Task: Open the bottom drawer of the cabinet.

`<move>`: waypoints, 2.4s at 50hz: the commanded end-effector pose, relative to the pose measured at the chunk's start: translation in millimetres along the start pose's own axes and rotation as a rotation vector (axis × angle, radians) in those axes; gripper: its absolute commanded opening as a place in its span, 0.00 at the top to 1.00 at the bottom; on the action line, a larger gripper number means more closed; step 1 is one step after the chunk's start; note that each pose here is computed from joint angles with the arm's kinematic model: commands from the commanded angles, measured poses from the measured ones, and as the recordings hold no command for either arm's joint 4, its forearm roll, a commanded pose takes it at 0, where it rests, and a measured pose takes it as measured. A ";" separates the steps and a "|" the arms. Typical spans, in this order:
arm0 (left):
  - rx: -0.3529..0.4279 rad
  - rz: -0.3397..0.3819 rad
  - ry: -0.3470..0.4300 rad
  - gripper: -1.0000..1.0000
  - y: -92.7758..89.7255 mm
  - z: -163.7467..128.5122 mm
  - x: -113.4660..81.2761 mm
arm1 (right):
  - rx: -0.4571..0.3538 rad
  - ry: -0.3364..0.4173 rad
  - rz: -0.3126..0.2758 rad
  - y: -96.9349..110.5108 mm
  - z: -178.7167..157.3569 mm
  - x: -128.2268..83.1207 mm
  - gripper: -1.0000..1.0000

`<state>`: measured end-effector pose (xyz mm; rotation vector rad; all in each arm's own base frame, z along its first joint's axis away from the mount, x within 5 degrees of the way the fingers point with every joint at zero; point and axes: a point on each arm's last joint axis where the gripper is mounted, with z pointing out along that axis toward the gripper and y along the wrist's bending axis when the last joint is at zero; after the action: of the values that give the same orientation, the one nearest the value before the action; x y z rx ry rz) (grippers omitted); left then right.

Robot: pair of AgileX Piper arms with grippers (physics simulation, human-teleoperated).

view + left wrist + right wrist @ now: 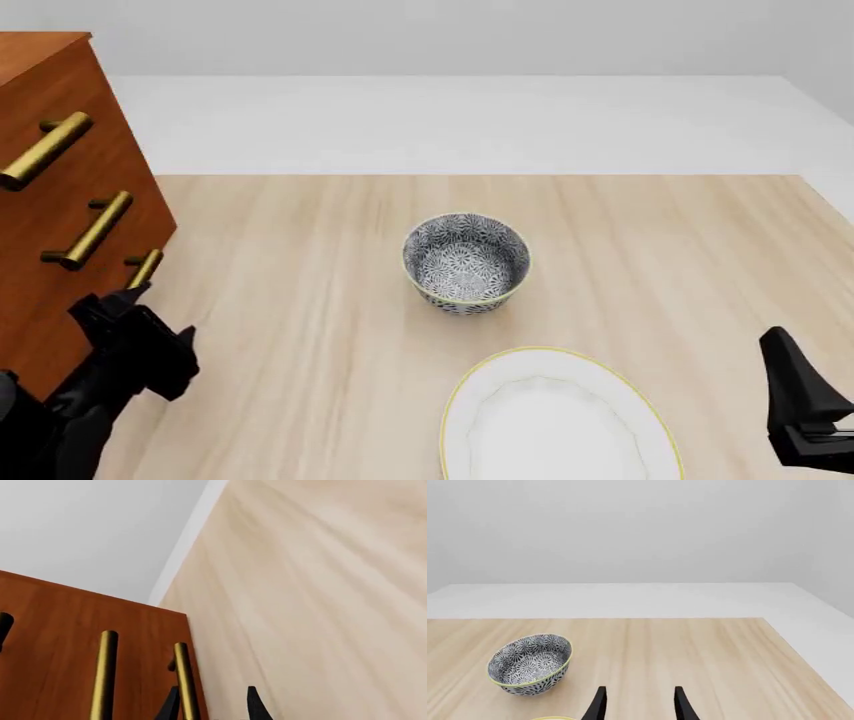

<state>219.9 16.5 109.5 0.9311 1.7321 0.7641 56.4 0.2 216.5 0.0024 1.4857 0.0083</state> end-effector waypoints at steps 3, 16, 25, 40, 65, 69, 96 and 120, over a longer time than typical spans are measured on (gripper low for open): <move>-0.009 0.009 0.040 0.00 2.0 7.9 9.6 | 0.000 0.000 0.000 0.0 0.0 0.0 0.00; -0.017 0.016 0.062 0.00 3.3 16.1 15.9 | 0.000 0.000 0.000 0.0 0.0 0.0 0.00; -0.018 0.015 0.085 0.00 3.0 25.8 23.0 | 0.000 0.000 0.000 0.0 0.0 0.0 0.00; -0.028 0.013 0.122 0.00 4.7 33.9 34.1 | 0.000 0.000 0.000 0.0 0.0 0.0 0.00; -0.053 0.008 0.171 0.00 11.1 32.3 47.1 | 0.000 0.000 0.000 0.0 0.0 0.0 0.00; -0.051 0.011 0.175 0.00 10.7 33.5 48.6 | 0.000 0.000 0.000 0.0 0.0 0.0 0.00; 0.009 0.039 0.060 1.00 -3.7 26.7 16.4 | 0.000 0.000 0.000 0.0 0.0 0.0 0.00; 0.120 0.058 -0.064 1.00 -36.2 40.6 -14.9 | 0.000 0.000 0.000 0.0 0.0 0.0 0.00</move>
<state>241.9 32.4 93.1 0.8910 1.7968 0.8296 56.4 0.2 216.5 0.0024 1.4857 0.0082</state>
